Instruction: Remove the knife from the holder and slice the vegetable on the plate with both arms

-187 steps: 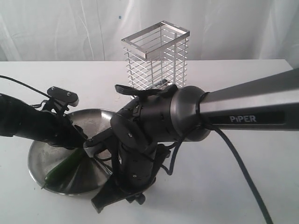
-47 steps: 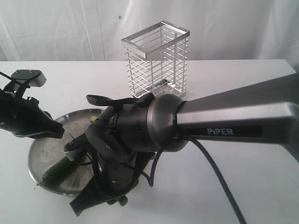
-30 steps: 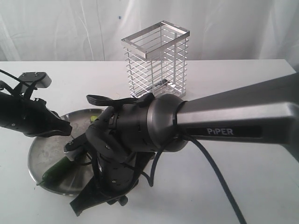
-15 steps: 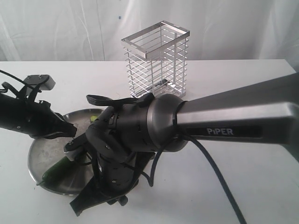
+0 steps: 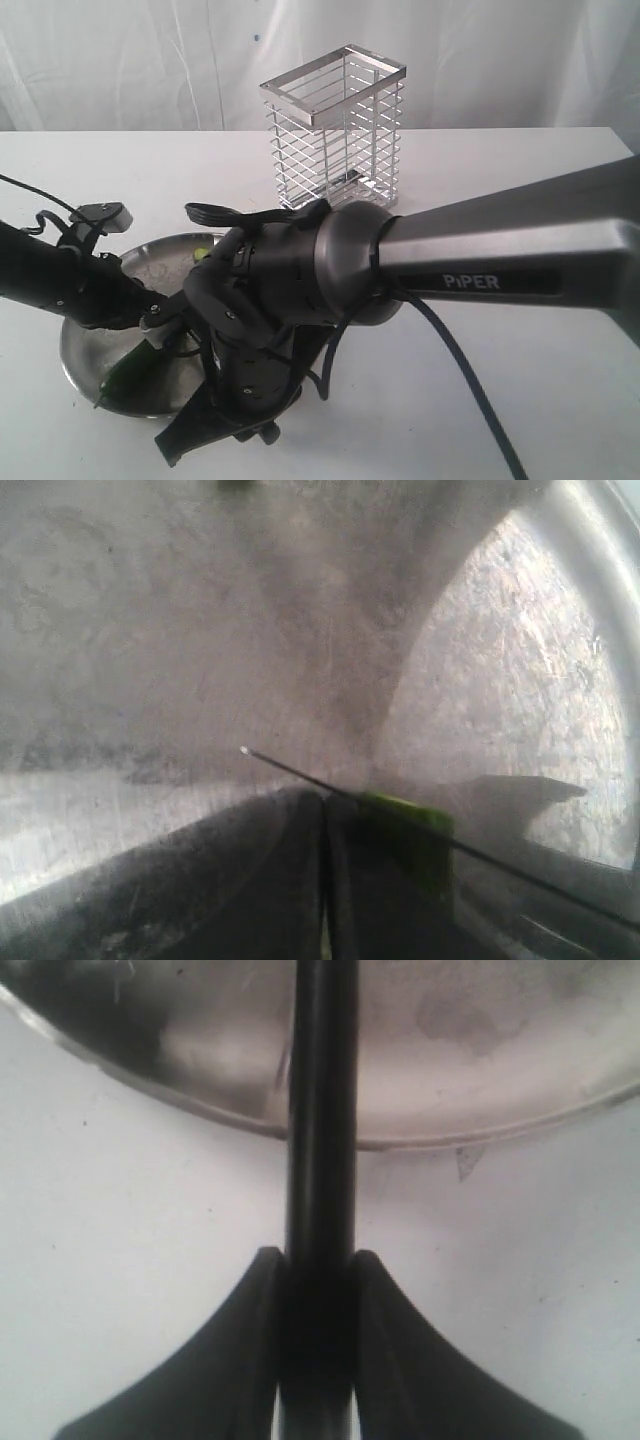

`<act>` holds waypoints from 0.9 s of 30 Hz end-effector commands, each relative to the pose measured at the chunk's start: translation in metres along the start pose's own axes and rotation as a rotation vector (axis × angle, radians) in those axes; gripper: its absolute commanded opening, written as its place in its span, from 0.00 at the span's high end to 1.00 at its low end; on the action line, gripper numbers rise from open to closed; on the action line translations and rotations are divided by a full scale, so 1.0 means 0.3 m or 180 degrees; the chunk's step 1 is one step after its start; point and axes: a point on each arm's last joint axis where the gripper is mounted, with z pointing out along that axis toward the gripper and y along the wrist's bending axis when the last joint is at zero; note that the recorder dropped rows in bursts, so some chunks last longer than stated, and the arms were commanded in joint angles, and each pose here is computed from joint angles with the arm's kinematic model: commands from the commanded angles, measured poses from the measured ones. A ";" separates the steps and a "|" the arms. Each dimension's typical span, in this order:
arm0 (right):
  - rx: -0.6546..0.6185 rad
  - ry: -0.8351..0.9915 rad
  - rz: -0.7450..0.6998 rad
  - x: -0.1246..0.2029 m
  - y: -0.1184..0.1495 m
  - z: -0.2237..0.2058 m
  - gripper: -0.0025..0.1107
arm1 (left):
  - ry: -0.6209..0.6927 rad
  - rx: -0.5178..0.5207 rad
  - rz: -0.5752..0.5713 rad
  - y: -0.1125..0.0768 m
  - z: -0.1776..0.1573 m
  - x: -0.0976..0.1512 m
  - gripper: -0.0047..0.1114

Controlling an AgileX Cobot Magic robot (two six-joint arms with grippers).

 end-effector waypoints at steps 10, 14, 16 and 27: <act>0.0068 -0.0044 -0.0162 -0.001 -0.010 -0.048 0.98 | -0.0231 -0.0068 0.0422 -0.054 -0.103 -0.059 0.96; 0.0078 -0.0039 -0.0166 0.002 -0.012 -0.060 0.98 | -0.0230 -0.0277 0.0545 -0.062 -0.153 -0.068 0.96; 0.0083 -0.0025 -0.0172 0.003 -0.013 -0.060 0.98 | -0.0183 -0.0373 0.0548 -0.066 -0.177 -0.066 0.96; 0.0001 -0.0074 -0.0192 -0.002 -0.005 -0.057 0.98 | -0.0281 -0.0390 0.0529 -0.088 -0.217 -0.076 0.96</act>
